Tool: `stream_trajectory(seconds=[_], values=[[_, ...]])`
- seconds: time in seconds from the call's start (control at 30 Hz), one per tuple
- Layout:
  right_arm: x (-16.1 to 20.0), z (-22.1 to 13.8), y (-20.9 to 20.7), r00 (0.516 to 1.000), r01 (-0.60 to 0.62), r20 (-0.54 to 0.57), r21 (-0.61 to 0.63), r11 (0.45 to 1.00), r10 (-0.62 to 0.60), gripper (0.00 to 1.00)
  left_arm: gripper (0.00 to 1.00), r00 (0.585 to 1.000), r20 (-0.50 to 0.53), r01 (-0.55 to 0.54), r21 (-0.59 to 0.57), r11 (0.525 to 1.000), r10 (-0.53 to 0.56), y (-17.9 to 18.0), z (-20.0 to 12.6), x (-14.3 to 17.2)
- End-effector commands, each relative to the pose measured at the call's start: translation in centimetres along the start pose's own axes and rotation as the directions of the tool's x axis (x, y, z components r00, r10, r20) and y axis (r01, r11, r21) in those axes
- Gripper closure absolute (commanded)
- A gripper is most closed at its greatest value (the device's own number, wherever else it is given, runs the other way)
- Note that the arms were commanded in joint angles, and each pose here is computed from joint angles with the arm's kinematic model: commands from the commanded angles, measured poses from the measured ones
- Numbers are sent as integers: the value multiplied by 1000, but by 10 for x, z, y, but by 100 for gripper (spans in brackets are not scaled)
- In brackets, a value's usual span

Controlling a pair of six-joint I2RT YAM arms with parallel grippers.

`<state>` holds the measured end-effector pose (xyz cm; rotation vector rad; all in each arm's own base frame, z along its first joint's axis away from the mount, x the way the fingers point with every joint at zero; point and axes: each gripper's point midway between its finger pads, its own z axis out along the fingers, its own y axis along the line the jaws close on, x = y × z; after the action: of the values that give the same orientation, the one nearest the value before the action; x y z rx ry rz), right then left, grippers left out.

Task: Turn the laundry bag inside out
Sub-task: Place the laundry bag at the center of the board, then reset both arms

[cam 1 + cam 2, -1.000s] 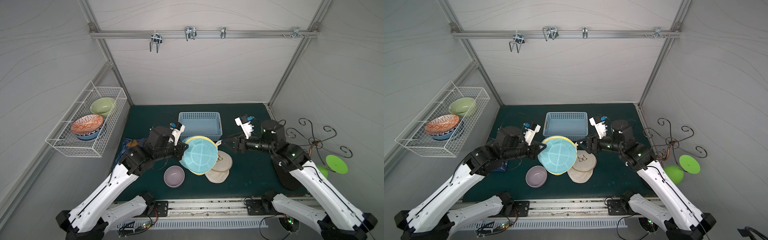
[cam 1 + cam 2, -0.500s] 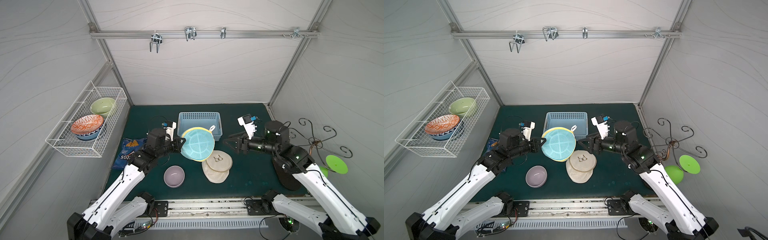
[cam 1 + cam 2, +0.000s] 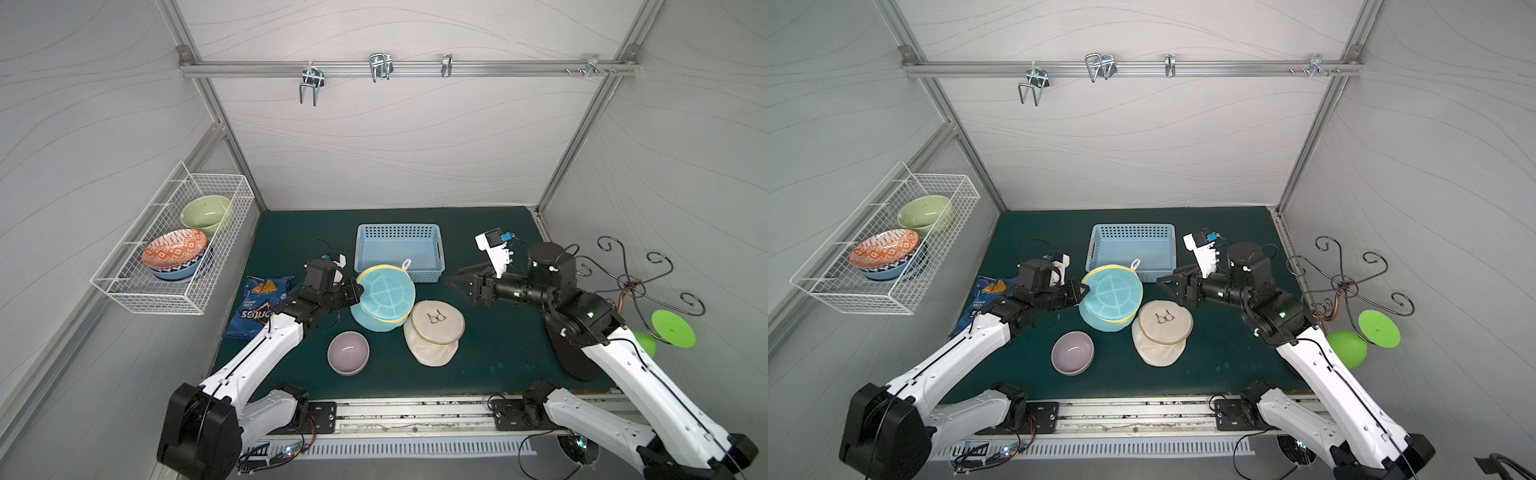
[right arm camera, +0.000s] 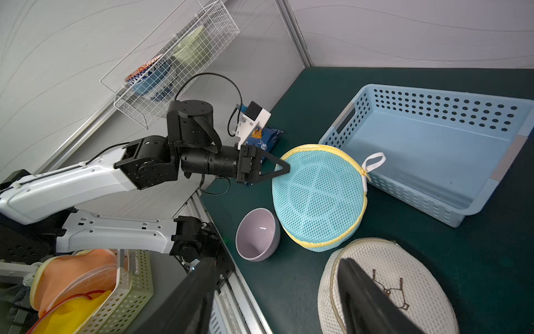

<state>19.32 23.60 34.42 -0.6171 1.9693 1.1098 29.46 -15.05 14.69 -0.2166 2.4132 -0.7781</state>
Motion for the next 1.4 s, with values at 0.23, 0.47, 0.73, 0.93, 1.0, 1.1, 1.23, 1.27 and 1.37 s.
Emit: stream_trajectory(seconds=[0.23, 0.47, 0.73, 0.93, 1.0, 1.1, 1.23, 1.27, 1.37], values=[[-30, -29, -22, 986, 1, 161, 204, 979, -34, 1, 1, 927, 341, -88, -207, 974, 156, -11, -118, -70], [-39, -60, -54, 955, -108, 297, 407, 907, -20, 1, 1, 742, 461, -89, -652, 753, 487, 44, -163, -128], [-37, -75, -60, 925, -64, 363, 450, 891, -117, 1, 1, 666, 524, -64, -668, 741, 531, 90, -127, -147], [-40, -75, -61, 929, -52, 347, 467, 883, -129, 1, 1, 766, 491, 2, -648, 762, 415, 160, -75, -123], [-40, -74, -62, 928, -55, 349, 469, 882, -127, 1, 2, 759, 534, 46, -615, 787, 373, 175, -67, -119], [-40, -71, -65, 933, -57, 339, 476, 878, -123, 1, 2, 775, 517, 45, -620, 784, 365, 189, -56, -124], [-38, -68, -76, 939, -91, 329, 511, 855, -97, 1, 5, 774, 562, 68, -533, 843, 293, 204, -41, -128], [-37, -66, -79, 943, -100, 323, 521, 848, -87, 1, 6, 778, 565, 73, -514, 855, 274, 208, -36, -129], [-36, -62, -84, 948, -88, 303, 537, 839, -95, 1, 4, 793, 551, 50, -485, 873, 260, 210, -25, -131]])
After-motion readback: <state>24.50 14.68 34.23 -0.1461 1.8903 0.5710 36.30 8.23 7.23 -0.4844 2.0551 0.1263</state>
